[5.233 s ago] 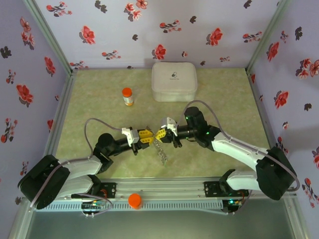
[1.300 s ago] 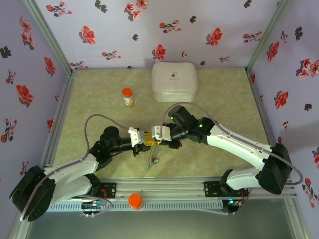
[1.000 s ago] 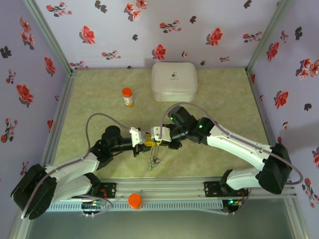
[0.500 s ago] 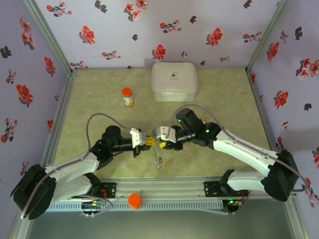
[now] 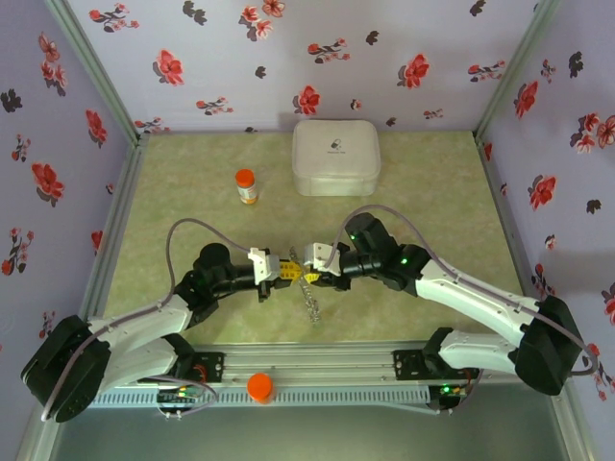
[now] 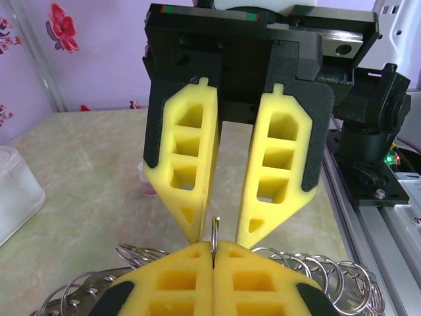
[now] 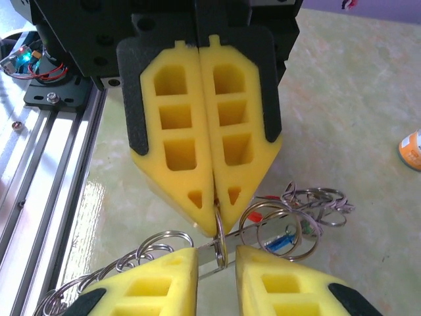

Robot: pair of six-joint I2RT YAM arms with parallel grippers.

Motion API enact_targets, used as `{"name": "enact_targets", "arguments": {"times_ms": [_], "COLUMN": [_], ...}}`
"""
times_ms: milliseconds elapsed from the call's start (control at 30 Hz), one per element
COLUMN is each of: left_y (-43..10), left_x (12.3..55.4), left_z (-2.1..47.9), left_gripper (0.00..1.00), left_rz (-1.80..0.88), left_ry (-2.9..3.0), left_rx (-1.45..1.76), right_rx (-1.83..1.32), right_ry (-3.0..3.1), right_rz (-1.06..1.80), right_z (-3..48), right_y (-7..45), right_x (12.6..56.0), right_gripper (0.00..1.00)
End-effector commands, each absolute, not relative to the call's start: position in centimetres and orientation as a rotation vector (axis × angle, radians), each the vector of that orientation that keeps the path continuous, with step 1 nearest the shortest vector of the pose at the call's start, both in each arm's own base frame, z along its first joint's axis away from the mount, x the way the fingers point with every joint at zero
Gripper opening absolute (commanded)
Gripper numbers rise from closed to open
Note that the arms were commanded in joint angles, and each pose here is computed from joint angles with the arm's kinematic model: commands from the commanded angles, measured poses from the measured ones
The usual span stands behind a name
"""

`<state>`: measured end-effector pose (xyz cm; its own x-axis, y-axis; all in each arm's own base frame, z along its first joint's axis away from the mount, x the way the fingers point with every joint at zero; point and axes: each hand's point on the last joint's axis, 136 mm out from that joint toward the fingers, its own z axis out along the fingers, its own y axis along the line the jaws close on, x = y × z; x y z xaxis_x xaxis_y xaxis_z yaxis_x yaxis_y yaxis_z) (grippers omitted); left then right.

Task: Put the keys on the keyring

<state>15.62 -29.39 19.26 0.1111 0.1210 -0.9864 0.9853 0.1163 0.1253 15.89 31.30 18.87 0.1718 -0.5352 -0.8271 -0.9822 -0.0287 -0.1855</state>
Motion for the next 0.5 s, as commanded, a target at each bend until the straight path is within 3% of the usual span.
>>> {"name": "enact_targets", "arguments": {"times_ms": [0,467], "left_y": [-29.63,-29.73], "left_x": [15.11,15.08], "left_z": [20.77,20.72], "left_gripper": [0.00,0.00], "left_rz": [-0.989,-0.995], "left_ry": [1.172,1.169], "left_rx": [1.250,1.252], "right_rx": [-1.641,-1.661], "right_ry": [1.443,1.408], "right_rz": [0.736,0.780], "right_z": [19.82,20.35], "right_y": [31.44,32.12], "right_x": [15.80,15.27], "right_gripper": [0.18,0.08]}}
